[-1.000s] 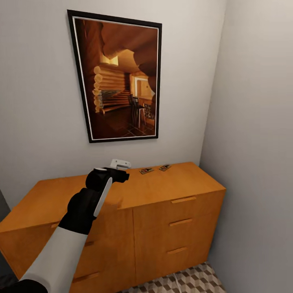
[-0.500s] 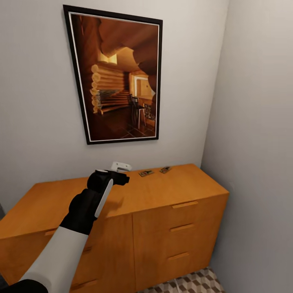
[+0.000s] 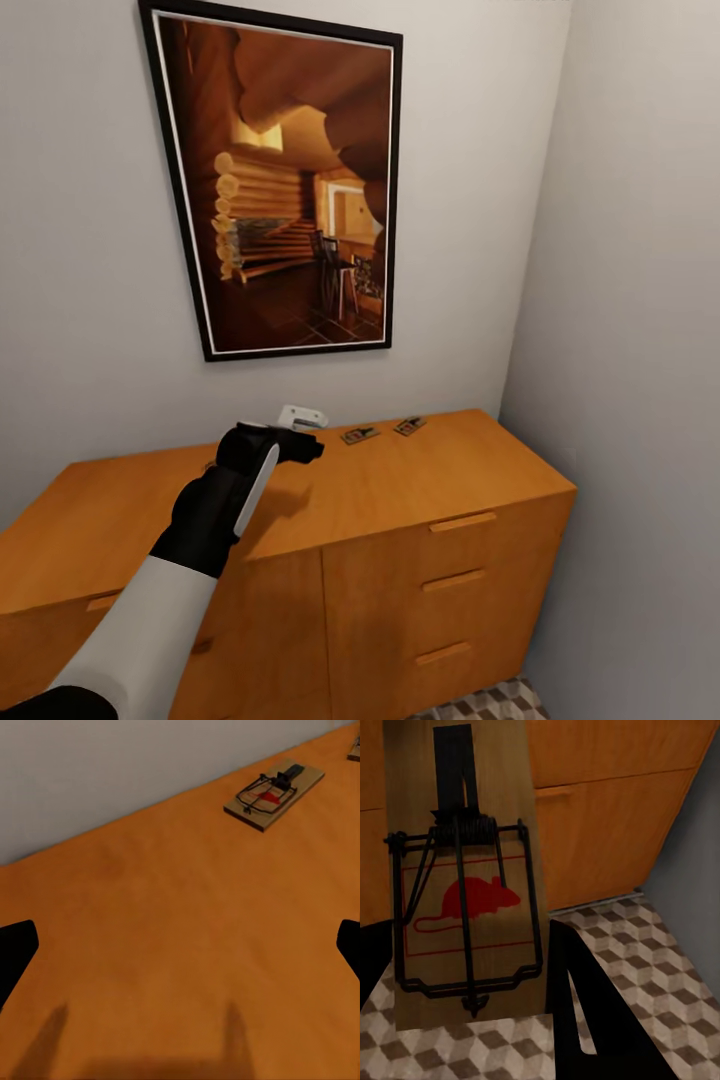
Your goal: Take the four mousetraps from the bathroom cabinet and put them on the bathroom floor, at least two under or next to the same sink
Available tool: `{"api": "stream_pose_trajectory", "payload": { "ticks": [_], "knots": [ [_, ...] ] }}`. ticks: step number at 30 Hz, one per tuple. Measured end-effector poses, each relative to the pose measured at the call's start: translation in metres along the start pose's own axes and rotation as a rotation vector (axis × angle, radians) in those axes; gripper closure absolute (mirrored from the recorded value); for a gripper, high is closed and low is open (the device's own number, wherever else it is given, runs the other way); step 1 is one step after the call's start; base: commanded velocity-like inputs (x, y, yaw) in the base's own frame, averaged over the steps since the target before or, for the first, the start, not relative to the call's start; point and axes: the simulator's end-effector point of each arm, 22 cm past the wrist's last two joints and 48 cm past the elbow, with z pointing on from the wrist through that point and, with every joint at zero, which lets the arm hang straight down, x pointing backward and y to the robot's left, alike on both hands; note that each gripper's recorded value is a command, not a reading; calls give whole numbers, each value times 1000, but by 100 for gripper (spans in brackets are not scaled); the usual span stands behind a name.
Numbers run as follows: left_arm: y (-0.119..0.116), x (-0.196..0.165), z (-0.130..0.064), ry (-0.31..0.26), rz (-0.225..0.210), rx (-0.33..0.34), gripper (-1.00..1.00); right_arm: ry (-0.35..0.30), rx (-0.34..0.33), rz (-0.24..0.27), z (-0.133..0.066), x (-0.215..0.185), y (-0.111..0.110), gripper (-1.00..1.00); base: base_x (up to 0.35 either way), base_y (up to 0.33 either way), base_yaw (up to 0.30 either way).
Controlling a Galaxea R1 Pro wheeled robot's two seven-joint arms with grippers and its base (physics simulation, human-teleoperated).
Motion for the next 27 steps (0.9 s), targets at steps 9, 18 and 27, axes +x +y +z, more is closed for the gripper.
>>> {"api": "stream_pose_trajectory", "payload": {
  "ticks": [9, 18, 27],
  "knots": [
    [5, 9, 4, 24, 3, -8, -100, -6, -4, 1, 1, -2, 2, 100, 17, 0, -151],
    [6, 12, 4, 32, 4, -9, -100, -12, -2, 4, 1, -4, 3, 100, 1, 0, -112],
    [6, 21, 9, 58, 4, -9, -100, -13, -1, 4, 1, -4, 2, 100, 53, 0, -8]
  ]
}}
